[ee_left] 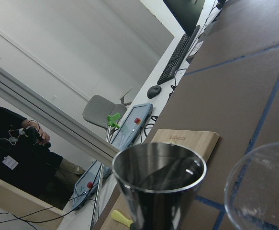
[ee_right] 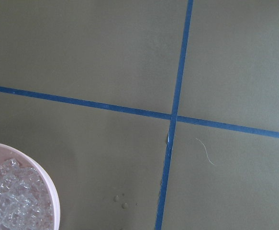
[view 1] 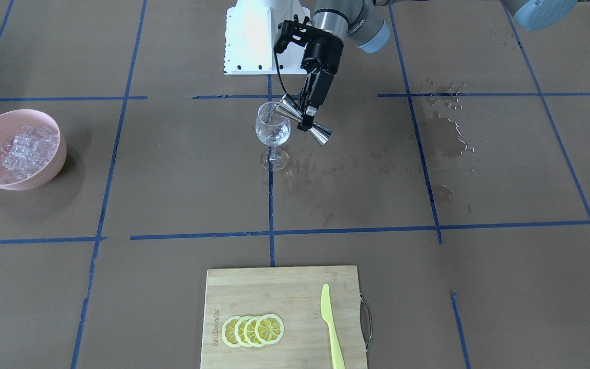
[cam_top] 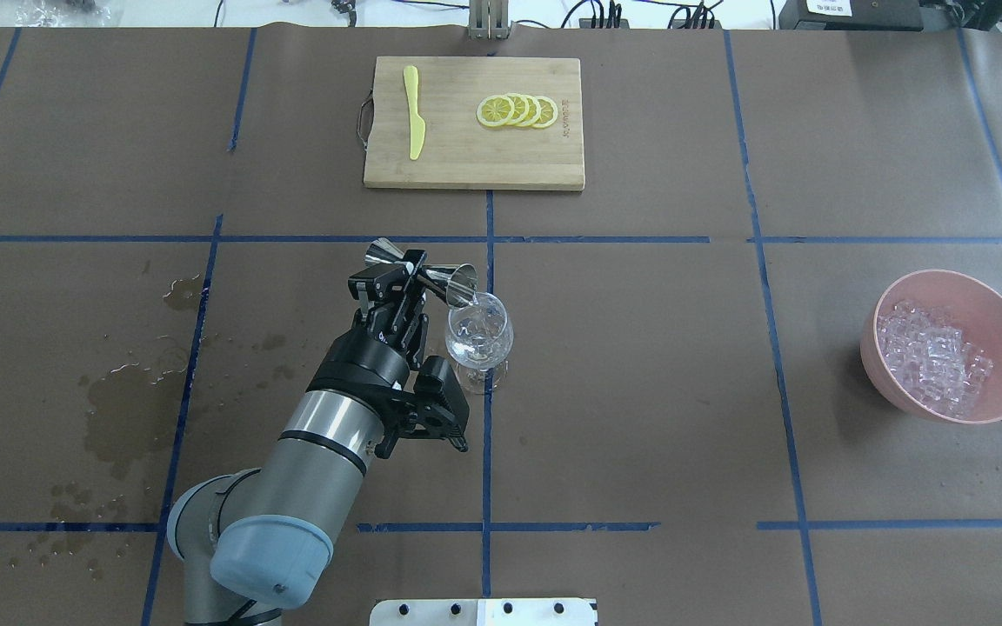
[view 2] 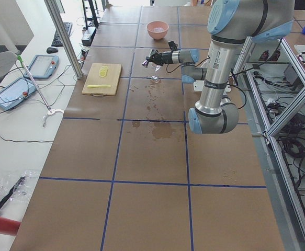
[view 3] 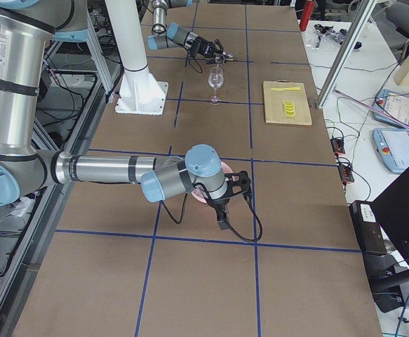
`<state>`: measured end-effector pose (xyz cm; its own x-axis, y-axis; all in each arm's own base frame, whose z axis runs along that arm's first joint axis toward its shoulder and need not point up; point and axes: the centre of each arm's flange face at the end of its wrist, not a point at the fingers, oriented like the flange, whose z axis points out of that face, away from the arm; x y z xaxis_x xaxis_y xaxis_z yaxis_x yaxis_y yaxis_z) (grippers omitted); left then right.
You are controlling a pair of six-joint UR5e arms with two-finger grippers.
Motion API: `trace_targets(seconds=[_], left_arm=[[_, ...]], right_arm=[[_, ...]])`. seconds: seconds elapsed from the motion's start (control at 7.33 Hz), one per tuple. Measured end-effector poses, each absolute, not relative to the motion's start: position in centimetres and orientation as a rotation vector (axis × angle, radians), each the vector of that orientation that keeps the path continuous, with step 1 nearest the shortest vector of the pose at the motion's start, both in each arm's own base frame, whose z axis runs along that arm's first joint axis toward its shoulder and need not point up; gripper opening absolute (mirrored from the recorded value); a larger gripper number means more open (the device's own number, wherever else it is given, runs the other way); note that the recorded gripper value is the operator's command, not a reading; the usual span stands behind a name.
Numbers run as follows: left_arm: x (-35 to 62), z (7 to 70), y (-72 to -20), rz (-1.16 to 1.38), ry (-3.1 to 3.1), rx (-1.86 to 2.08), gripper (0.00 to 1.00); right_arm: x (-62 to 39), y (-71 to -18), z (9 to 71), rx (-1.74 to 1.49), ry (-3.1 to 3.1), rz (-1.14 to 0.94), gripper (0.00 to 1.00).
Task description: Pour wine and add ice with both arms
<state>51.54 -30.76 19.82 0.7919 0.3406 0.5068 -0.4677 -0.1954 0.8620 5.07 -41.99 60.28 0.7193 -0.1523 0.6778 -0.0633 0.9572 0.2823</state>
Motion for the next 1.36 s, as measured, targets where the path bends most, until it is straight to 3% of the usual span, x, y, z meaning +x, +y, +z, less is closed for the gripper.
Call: trace_targets(seconds=[1.36], left_arm=[[50.6,18.3,-30.4,0.931,-0.349,1.631,0.0]], right_arm=[[5.1,-41.6,60.6,0.29,-0.77,-0.047,1.0]])
